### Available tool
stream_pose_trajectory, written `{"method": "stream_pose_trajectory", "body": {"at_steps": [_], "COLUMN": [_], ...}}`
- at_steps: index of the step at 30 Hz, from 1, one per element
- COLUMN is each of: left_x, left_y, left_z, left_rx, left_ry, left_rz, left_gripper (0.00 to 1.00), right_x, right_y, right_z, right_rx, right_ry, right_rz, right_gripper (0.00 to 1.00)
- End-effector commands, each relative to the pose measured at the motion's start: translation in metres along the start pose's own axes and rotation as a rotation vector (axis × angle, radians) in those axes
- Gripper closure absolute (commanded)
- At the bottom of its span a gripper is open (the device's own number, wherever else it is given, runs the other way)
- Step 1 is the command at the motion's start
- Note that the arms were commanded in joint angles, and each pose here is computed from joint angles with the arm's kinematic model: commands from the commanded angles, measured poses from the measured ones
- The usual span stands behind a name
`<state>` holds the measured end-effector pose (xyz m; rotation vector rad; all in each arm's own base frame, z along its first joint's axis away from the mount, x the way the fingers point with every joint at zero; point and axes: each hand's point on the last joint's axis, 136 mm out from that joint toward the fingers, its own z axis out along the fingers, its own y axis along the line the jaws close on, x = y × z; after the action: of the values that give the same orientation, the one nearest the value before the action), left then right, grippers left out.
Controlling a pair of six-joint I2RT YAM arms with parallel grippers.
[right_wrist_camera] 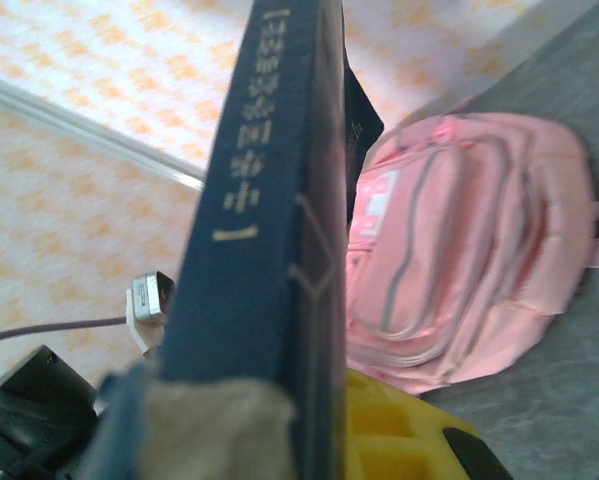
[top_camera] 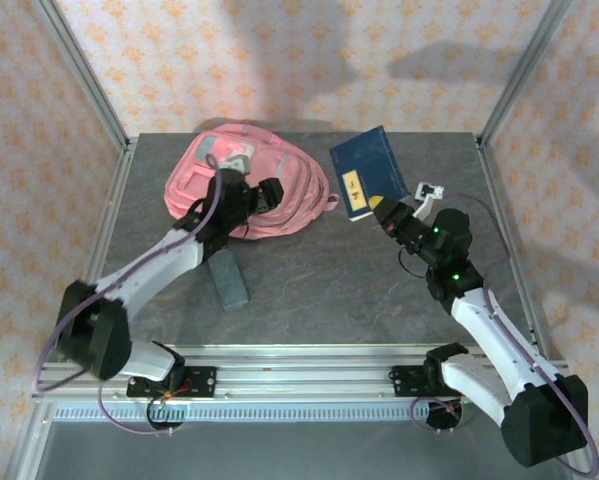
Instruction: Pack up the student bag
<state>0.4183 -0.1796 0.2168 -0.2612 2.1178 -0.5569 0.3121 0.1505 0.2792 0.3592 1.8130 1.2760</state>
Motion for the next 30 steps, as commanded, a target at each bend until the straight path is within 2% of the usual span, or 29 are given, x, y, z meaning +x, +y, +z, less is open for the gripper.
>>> {"method": "stream_pose_trajectory", "body": {"at_steps": [1, 5, 10, 12, 14, 18, 22, 27, 28, 29, 30], "left_x": [0.022, 0.025, 0.027, 0.024, 0.02, 0.019, 0.03, 0.039, 0.04, 0.041, 0.041], "left_y": [0.032, 0.032, 0.032, 0.037, 0.041, 0.046, 0.05, 0.053, 0.054, 0.054, 0.054], "left_z": [0.018, 0.053, 0.094, 0.104, 0.112, 0.125, 0.141, 0.147, 0.148, 0.149, 0.149], "left_rx": [-0.254, -0.411, -0.532, -0.585, -0.634, -0.674, -0.67, -0.667, -0.663, -0.659, -0.658], "left_ry": [0.144, 0.204, 0.218, 0.209, 0.196, 0.183, 0.212, 0.227, 0.232, 0.238, 0.242], "left_rz": [0.224, 0.398, 0.53, 0.557, 0.587, 0.637, 0.661, 0.664, 0.671, 0.68, 0.687], "left_gripper": [0.29, 0.25, 0.24, 0.26, 0.33, 0.37, 0.32, 0.41, 0.55, 0.85, 1.0], "right_x": [-0.012, -0.006, -0.003, -0.003, -0.003, -0.003, -0.004, -0.003, -0.003, -0.003, -0.003], "right_y": [-0.011, -0.029, -0.034, -0.033, -0.032, -0.032, -0.031, -0.032, -0.032, -0.031, -0.032], "right_z": [-0.005, -0.005, -0.007, -0.008, -0.009, -0.008, -0.007, -0.004, -0.004, -0.003, -0.003], "right_rx": [0.063, 0.101, 0.112, 0.112, 0.111, 0.108, 0.105, 0.105, 0.104, 0.102, 0.104], "right_ry": [-0.036, -0.029, -0.021, -0.022, -0.024, -0.022, -0.017, -0.008, -0.007, -0.007, -0.007], "right_rz": [-0.033, -0.018, -0.005, -0.005, -0.006, -0.003, -0.003, 0.001, 0.001, 0.0, 0.001], "right_gripper": [1.0, 1.0, 1.0, 1.0, 1.0, 1.0, 1.0, 1.0, 1.0, 1.0, 1.0]}}
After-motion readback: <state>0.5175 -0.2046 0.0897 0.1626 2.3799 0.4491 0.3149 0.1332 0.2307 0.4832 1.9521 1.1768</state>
